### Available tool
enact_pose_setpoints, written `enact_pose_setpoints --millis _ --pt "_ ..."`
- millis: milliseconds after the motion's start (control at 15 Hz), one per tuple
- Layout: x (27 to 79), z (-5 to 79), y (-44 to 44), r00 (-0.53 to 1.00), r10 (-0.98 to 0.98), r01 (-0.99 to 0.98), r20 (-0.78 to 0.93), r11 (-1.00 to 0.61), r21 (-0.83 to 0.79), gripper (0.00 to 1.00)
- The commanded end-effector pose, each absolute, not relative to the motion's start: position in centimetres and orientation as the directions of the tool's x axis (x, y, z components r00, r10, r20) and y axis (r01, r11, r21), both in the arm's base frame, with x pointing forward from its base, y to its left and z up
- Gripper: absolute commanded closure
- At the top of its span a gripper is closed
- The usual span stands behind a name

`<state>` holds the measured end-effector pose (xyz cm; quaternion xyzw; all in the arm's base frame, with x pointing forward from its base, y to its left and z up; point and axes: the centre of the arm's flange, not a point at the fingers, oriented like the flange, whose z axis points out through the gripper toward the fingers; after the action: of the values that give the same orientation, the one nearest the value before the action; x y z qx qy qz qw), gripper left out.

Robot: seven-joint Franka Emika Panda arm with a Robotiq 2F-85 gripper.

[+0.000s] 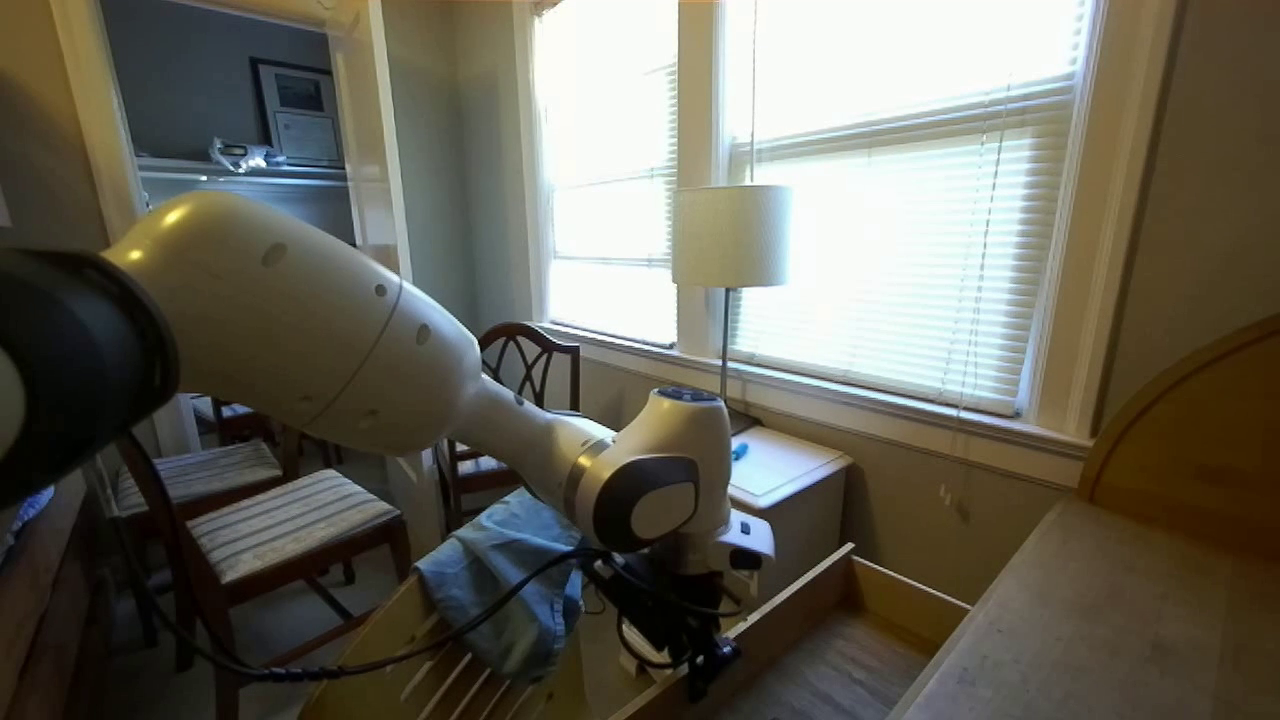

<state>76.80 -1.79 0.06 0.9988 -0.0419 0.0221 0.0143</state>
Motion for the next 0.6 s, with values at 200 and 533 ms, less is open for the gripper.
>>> enact_pose_setpoints --millis 200,533 --pt "76.7 -0.2 -2.7 0.973 -0.226 -0.225 0.036 -0.974 -0.04 0.94" --pt "78.6 2.5 -2.3 0.981 -0.118 -0.09 0.156 -0.98 -0.177 0.37"
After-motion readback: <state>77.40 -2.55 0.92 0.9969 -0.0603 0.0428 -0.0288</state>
